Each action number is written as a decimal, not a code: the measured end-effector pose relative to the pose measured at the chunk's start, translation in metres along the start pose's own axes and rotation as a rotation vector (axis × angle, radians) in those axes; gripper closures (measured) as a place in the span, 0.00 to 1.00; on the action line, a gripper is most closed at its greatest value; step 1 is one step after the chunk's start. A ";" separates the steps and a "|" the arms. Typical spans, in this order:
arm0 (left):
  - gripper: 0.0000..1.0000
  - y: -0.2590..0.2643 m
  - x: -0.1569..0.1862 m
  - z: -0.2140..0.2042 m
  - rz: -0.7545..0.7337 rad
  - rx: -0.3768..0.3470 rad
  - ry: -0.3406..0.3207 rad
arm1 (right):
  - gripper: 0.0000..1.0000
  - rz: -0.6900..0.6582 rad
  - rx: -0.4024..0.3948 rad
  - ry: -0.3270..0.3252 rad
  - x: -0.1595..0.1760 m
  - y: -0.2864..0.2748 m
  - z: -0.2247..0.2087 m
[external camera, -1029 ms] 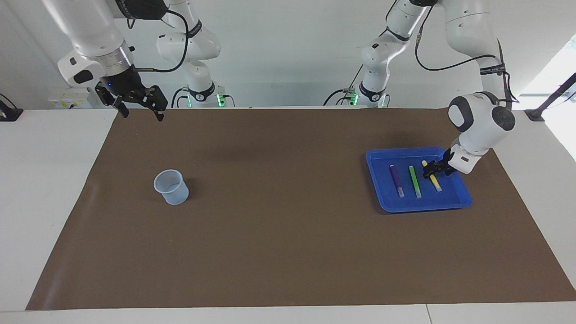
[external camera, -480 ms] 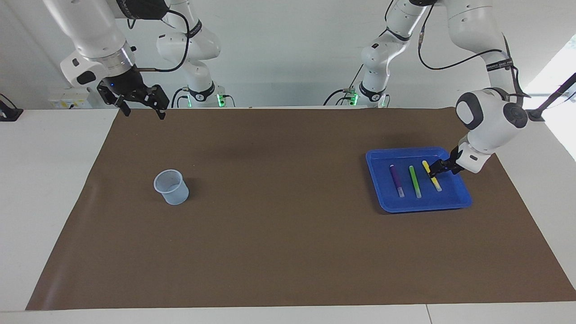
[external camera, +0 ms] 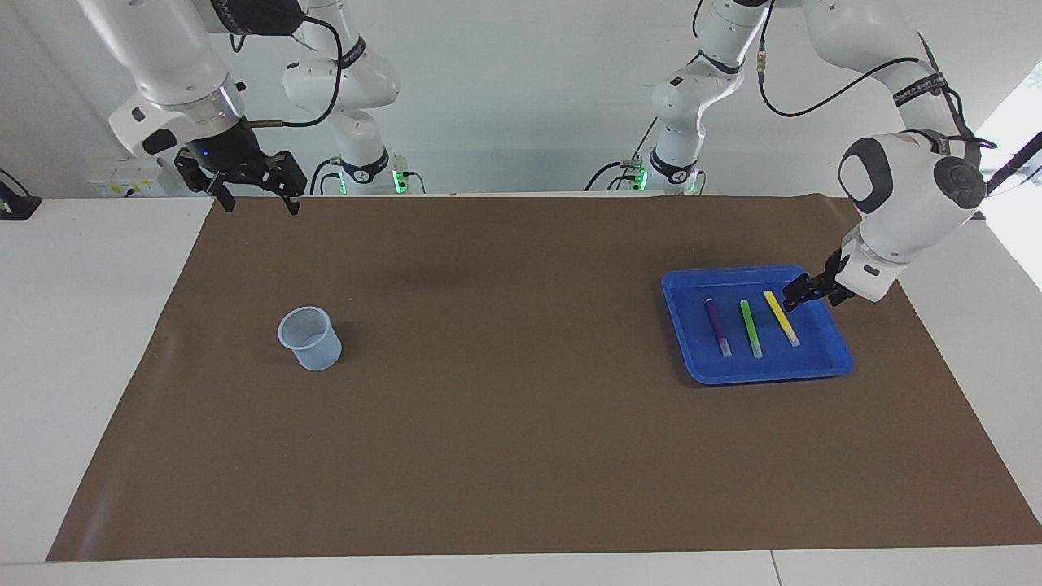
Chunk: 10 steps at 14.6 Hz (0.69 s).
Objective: Right arm passes pens to left for tray arrangement
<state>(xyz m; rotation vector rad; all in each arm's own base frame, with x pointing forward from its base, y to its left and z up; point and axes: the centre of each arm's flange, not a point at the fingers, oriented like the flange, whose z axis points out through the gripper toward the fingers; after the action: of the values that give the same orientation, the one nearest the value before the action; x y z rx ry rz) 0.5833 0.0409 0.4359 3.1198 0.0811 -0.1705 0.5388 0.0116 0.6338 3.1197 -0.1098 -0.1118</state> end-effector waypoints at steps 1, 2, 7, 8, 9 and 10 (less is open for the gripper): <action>0.00 0.008 -0.001 -0.009 0.004 0.005 -0.005 | 0.00 0.000 0.000 0.000 0.000 0.000 0.000; 0.00 0.016 -0.004 -0.017 0.012 0.011 -0.011 | 0.00 0.000 0.000 0.000 0.000 0.000 0.000; 0.00 0.047 -0.030 -0.065 0.040 0.056 -0.042 | 0.00 0.000 0.000 0.001 0.001 0.000 0.002; 0.00 0.051 -0.037 -0.077 0.039 0.064 -0.052 | 0.00 0.000 0.000 0.001 0.001 0.000 0.002; 0.00 0.054 -0.046 -0.091 0.037 0.068 -0.060 | 0.00 0.000 0.000 0.001 0.001 0.000 0.002; 0.00 0.056 -0.055 -0.104 0.033 0.071 -0.069 | 0.00 0.000 0.000 0.001 0.001 0.000 0.002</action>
<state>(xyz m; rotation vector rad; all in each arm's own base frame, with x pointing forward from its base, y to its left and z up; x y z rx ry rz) 0.5427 -0.0157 0.5465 3.1799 0.0238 -0.2869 0.5395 0.0117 0.6318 3.1199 -0.1095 -0.1096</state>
